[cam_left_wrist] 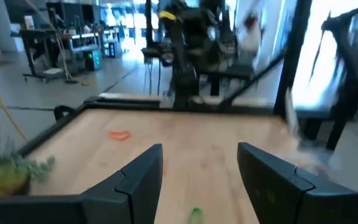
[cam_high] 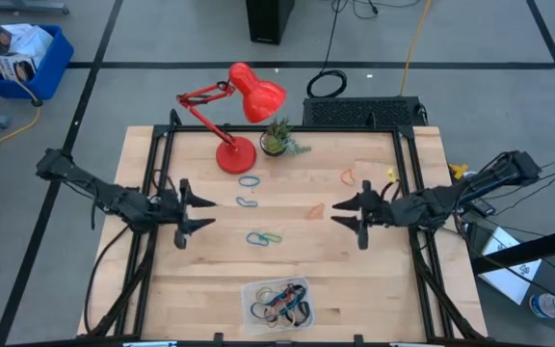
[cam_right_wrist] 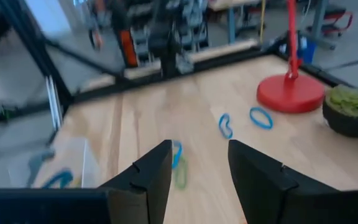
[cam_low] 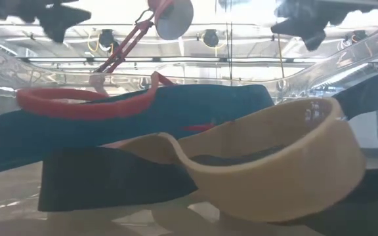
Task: Pick and place rubber bands into bin
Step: Put the blue rubber band into the transparent bin
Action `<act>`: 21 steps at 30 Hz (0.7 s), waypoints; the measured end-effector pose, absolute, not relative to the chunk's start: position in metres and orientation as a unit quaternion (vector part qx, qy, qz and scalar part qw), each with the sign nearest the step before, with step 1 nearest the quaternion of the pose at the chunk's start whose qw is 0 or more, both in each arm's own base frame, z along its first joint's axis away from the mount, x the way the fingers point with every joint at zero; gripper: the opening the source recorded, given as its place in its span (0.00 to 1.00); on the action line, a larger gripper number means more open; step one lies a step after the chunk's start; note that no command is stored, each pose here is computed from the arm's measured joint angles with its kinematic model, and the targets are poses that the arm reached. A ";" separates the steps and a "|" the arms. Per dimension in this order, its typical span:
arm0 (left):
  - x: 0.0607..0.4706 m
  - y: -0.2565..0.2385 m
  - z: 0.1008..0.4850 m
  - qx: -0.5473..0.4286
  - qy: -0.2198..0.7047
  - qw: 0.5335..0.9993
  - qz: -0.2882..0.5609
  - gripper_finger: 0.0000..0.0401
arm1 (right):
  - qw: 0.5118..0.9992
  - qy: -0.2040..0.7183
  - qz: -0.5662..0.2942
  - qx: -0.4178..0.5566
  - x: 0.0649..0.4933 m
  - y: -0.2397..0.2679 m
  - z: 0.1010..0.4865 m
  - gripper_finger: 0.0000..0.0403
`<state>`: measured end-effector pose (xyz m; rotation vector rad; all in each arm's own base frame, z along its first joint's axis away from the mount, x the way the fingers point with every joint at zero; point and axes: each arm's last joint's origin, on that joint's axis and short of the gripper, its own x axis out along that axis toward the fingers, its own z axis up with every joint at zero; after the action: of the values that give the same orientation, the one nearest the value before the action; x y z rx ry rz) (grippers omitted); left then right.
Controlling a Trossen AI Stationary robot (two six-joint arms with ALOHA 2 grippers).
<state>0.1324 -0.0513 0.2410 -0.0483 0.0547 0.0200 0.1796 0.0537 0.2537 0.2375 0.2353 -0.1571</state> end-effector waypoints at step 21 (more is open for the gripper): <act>0.259 -0.066 0.192 0.020 0.401 0.916 0.008 0.53 | 0.990 0.045 -0.050 0.127 0.165 0.039 0.252 0.37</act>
<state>0.2595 -0.0662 0.1916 0.0421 0.8250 0.0174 0.1647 0.0387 0.2524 0.2539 0.0909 -0.1000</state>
